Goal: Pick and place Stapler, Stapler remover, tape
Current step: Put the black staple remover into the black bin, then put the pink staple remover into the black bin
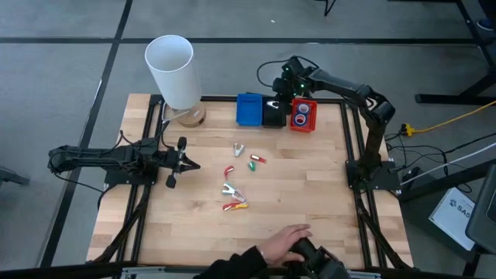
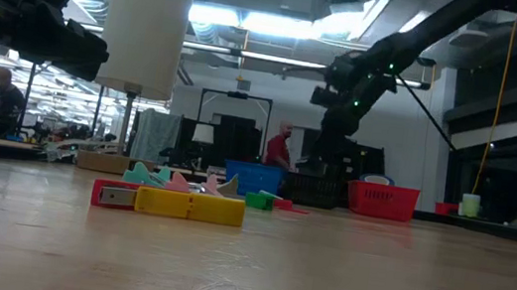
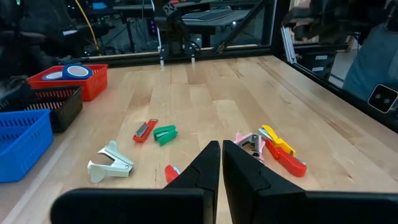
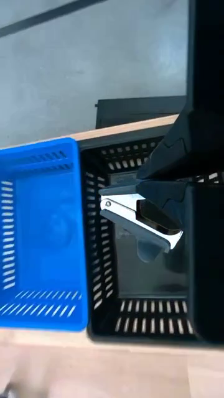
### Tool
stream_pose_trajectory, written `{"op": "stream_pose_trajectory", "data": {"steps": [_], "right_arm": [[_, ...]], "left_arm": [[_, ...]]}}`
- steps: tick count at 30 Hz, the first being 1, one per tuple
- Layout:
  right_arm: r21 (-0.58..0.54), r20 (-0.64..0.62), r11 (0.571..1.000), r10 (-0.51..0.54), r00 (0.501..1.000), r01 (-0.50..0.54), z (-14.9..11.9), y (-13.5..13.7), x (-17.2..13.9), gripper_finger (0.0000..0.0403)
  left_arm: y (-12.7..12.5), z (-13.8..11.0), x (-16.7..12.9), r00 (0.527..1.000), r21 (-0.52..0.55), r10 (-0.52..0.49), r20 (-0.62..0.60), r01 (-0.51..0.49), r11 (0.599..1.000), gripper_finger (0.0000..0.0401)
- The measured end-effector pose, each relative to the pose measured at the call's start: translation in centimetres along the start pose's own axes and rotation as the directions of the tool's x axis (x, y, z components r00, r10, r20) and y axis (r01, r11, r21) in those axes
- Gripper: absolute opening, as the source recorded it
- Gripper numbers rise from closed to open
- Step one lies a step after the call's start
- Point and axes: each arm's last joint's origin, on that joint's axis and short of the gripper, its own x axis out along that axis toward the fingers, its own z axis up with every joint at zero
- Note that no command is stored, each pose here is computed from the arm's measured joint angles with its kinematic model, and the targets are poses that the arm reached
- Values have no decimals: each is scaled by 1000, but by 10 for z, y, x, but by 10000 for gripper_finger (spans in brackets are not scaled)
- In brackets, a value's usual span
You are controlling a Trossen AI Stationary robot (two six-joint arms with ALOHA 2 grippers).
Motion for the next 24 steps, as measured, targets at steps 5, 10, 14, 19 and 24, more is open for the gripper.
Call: {"op": "stream_pose_trajectory", "data": {"steps": [5,10,14,19,24], "right_arm": [[20,-22,1000,23,1000,-22,-8,-4,16,6],[26,-34,999,35,999,-35,-12,-5,23,8],[28,-33,999,33,999,-32,-12,-6,23,9],[32,-36,999,35,999,-34,-13,-6,23,12],[35,-36,999,34,999,-33,-13,-6,23,53]], "left_arm": [[0,0,0,1000,0,0,0,0,1000,15],[0,0,0,1000,0,0,0,0,1000,15],[0,0,0,1000,0,0,0,0,1000,15],[0,0,0,1000,0,0,0,0,1000,15],[0,0,0,1000,0,0,0,0,1000,15]]}}
